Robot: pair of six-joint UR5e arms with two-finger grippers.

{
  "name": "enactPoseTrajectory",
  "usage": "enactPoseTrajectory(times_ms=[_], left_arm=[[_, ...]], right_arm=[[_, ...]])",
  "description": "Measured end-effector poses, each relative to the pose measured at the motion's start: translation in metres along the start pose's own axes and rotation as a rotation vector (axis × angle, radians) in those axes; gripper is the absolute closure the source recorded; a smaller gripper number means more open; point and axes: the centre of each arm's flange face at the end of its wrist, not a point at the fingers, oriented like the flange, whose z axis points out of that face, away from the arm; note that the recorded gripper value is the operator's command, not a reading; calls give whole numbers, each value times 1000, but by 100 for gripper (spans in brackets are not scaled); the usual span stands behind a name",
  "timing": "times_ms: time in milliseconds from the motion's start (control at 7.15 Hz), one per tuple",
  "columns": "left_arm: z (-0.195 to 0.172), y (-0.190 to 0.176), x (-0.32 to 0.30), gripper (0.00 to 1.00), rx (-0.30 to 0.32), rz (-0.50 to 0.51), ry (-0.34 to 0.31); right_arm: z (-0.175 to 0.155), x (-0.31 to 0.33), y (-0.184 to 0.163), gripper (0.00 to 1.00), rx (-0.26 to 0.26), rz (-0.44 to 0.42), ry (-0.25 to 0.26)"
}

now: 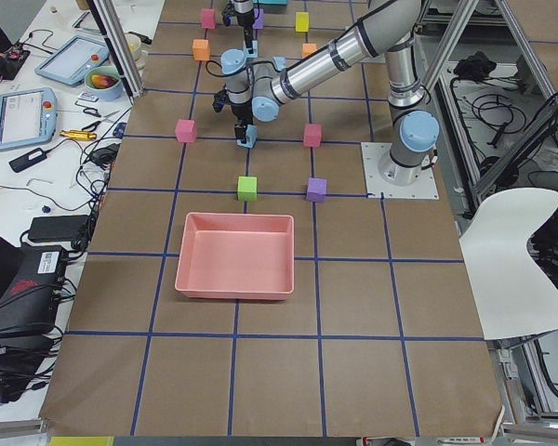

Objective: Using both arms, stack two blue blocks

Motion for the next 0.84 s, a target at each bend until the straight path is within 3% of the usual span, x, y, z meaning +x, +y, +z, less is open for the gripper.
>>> enactPoseTrajectory(times_ms=[419, 559, 699, 839], left_arm=[[1, -1, 0, 29, 5, -8, 5], [1, -1, 1, 50, 6, -13, 7], [2, -1, 1, 83, 6, -15, 8], [1, -1, 1, 97, 7, -23, 9]], right_arm=[[-20, -7, -9, 100, 27, -45, 3], [-41, -27, -17, 100, 49, -33, 3], [-61, -56, -27, 100, 68, -17, 4], [-72, -91, -40, 100, 80, -11, 3]])
